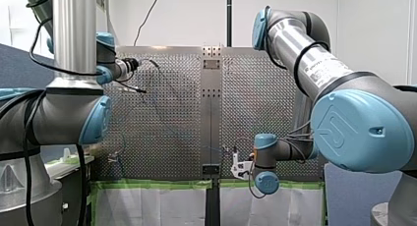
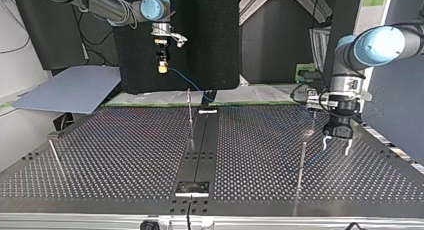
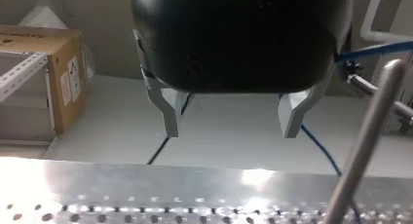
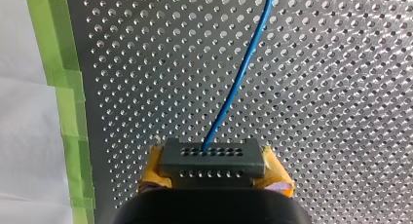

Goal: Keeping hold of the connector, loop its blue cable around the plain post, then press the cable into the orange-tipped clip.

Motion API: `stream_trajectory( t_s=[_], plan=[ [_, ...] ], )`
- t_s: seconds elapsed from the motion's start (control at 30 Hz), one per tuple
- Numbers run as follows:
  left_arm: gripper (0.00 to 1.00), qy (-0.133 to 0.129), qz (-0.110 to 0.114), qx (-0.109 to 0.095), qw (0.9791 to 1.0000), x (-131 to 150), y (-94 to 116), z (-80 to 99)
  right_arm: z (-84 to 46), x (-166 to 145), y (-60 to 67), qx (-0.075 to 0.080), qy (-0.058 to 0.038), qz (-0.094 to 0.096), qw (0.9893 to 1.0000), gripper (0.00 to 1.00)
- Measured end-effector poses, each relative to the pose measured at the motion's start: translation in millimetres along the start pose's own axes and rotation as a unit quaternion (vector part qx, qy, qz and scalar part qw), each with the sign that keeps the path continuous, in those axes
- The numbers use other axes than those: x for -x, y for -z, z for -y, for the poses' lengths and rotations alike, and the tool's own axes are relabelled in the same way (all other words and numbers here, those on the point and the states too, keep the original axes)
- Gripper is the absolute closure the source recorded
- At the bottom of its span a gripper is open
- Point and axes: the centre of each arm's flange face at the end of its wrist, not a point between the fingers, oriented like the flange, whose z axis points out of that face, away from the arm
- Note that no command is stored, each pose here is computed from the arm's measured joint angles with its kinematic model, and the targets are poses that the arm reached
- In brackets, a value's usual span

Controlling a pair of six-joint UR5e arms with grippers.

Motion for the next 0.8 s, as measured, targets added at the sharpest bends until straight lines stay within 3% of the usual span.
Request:
stream_trajectory(
  t_s=[0.2,0.37,0.6,0.8],
  plan=[
    [0.0,-0.016,0.021,0.021,0.9994,4,2,-1.9,0.1,0,0.1,0.0,0.0,0.0,1.0,1.0],
    [0.0,-0.029,0.039,0.048,0.9976,3,6,-10.3,0.2,0,0.3,0.0,0.0001,0.0,1.0,1.0],
    [0.0,-0.052,0.065,0.084,0.993,6,11,-18.7,0.4,0,0.3,0.0,0.0,0.0,1.0,1.0],
    [0.0,-0.071,0.08,0.11,0.9881,9,2,-27.5,0.7,0,0.2,-0.001,-0.0001,0.0,1.0,1.0]
  ],
)
